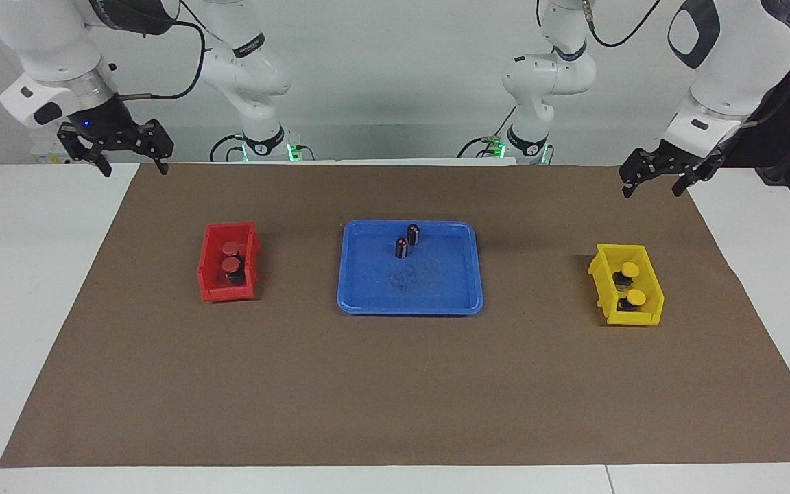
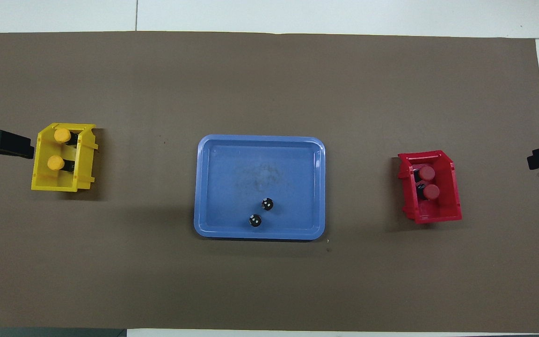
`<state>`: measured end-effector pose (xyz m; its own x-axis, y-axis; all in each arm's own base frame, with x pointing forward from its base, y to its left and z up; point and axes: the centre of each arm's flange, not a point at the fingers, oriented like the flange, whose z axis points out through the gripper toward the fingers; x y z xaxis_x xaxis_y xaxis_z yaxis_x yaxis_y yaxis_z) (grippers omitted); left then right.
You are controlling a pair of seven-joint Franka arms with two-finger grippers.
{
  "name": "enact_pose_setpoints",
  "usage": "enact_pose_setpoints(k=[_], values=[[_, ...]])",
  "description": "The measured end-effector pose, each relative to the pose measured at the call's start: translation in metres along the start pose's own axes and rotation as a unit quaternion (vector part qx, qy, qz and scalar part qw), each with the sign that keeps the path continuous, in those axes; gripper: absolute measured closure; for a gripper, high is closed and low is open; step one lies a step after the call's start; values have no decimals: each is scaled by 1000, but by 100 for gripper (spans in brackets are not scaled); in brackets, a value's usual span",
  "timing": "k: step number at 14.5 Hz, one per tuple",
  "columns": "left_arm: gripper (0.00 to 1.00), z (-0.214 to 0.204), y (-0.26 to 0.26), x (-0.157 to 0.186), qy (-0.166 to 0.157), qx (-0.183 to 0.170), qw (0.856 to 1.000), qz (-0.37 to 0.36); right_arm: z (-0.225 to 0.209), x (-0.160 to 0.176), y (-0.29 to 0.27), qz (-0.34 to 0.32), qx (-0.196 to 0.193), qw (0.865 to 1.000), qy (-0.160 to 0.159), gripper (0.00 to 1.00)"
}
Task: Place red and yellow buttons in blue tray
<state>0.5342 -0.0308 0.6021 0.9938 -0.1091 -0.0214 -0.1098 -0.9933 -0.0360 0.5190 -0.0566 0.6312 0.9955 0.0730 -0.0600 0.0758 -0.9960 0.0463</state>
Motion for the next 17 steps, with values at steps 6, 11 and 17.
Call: enact_pose_setpoints(k=[6, 11, 17], values=[[0, 0, 0, 0, 0, 0, 1000, 0, 0, 0, 0, 0, 0, 1000, 0, 0], [0, 0, 0, 0, 0, 0, 1000, 0, 2, 1, -10, -9, 0, 1000, -5, 0], [0, 0, 0, 0, 0, 0, 1000, 0, 54, 15, -64, -5, 3, 1000, 30, 12]])
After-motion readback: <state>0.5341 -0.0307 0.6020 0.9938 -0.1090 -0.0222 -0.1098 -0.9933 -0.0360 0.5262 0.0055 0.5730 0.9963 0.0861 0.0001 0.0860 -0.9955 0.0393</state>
